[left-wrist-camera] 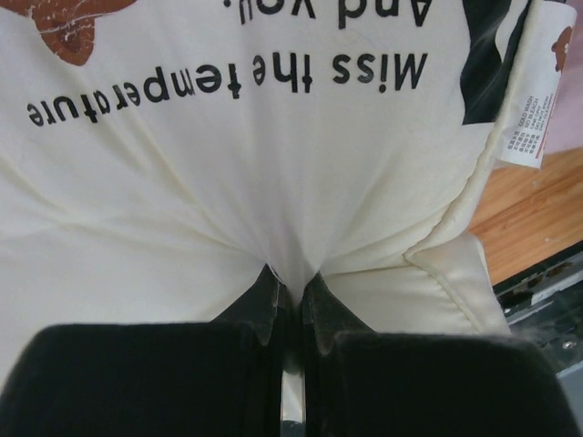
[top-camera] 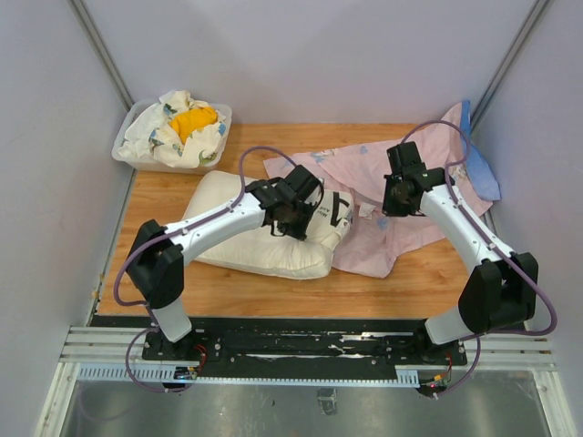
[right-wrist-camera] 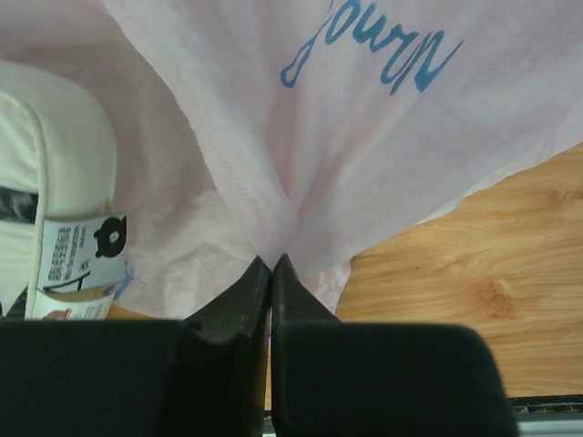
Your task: Put the pillow into the pillowcase
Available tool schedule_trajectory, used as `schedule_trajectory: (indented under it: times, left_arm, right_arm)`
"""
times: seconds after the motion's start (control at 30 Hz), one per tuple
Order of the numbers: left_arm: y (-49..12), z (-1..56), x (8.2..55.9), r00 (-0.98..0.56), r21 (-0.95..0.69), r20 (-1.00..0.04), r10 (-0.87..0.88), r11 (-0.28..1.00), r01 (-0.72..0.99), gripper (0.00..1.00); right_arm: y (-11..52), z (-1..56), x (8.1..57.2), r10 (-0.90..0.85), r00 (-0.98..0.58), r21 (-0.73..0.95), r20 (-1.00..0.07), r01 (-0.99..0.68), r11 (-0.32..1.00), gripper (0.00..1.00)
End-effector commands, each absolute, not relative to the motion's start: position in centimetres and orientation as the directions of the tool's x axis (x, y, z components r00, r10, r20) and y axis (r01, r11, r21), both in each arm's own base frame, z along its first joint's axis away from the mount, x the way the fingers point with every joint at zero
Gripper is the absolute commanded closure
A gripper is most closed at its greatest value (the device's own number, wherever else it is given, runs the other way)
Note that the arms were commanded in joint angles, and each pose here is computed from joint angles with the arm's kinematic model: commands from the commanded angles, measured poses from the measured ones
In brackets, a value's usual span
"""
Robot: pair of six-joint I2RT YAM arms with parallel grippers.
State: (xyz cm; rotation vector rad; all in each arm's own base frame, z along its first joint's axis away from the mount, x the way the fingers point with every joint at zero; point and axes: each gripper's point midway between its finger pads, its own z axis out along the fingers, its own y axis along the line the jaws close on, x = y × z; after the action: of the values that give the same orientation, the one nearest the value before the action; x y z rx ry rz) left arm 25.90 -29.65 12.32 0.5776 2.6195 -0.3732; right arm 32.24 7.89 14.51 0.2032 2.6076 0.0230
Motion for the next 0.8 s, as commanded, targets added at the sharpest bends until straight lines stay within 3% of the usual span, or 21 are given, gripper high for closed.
schedule_trajectory:
  times: [0.0, 0.77]
  left_arm:
    - [-33.9, 15.3, 28.3, -0.745, -0.206, -0.570, 0.348, 0.816, 0.539, 1.00]
    - [-36.0, 11.8, 25.6, -0.745, -0.204, -0.490, 0.453, 0.771, 0.603, 1.00]
  right_arm:
    - [8.8, 16.1, 31.8, 0.147, -0.842, 0.082, -0.519, 0.122, 0.989, 0.99]
    - [9.2, 16.5, 32.9, 0.141, -0.829, 0.087, -0.541, 0.111, 0.990, 0.99]
